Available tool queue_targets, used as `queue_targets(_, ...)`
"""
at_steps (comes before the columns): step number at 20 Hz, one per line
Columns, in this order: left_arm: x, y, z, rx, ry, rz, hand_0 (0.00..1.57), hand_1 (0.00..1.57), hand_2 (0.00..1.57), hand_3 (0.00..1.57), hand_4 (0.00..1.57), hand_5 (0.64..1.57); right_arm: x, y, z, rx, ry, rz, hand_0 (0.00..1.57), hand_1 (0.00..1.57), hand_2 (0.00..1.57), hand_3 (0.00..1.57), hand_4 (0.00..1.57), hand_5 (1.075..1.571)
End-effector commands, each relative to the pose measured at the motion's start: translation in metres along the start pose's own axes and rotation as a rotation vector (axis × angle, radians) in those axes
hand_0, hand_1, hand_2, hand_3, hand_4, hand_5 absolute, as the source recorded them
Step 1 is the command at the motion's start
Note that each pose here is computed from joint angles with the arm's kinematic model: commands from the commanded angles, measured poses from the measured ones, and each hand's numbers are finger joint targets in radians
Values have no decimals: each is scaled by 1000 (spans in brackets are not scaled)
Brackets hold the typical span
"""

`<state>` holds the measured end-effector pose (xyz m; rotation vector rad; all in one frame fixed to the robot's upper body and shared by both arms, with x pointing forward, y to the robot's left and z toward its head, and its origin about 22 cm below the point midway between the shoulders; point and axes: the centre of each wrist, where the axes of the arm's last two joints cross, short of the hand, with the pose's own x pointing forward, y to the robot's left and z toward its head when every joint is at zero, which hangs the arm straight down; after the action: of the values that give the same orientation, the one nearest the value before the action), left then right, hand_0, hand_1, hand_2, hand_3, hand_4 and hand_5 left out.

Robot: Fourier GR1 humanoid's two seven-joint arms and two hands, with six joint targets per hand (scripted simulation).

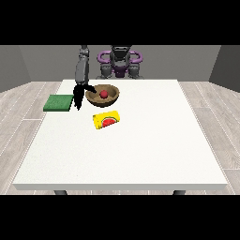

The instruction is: Pick the cup and pour the ball into the bowl, then pick the bowl and place it on the pad

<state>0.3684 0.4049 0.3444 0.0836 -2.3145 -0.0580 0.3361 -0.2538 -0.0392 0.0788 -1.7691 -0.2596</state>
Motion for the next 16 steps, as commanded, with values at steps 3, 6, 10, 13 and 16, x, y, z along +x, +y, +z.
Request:
queue_targets(3,7,2,-6,-30,1,15,0,0,0,0,0,1535,-8,47,-10,-7,133,31,0,0,0,0,444,1570)
queue_targets(6,34,15,-16,5,-41,0,0,0,0,0,0,1538,-10,56,-8,7,149,44,0,0,0,0,416,1570)
queue_targets(10,22,12,-12,-5,-13,17,0,0,0,0,0,1537,-27,40,15,-83,261,130,1571,1571,1571,861,868,1421)
queue_targets(13,14,24,-2,-31,11,22,0,0,0,0,0,1546,-19,9,15,-146,256,287,1571,1571,1571,1571,1178,1417)
queue_targets(16,5,26,0,0,23,38,0,0,0,0,0,1547,-4,4,3,-142,253,418,1571,1571,1571,1571,1169,1457)
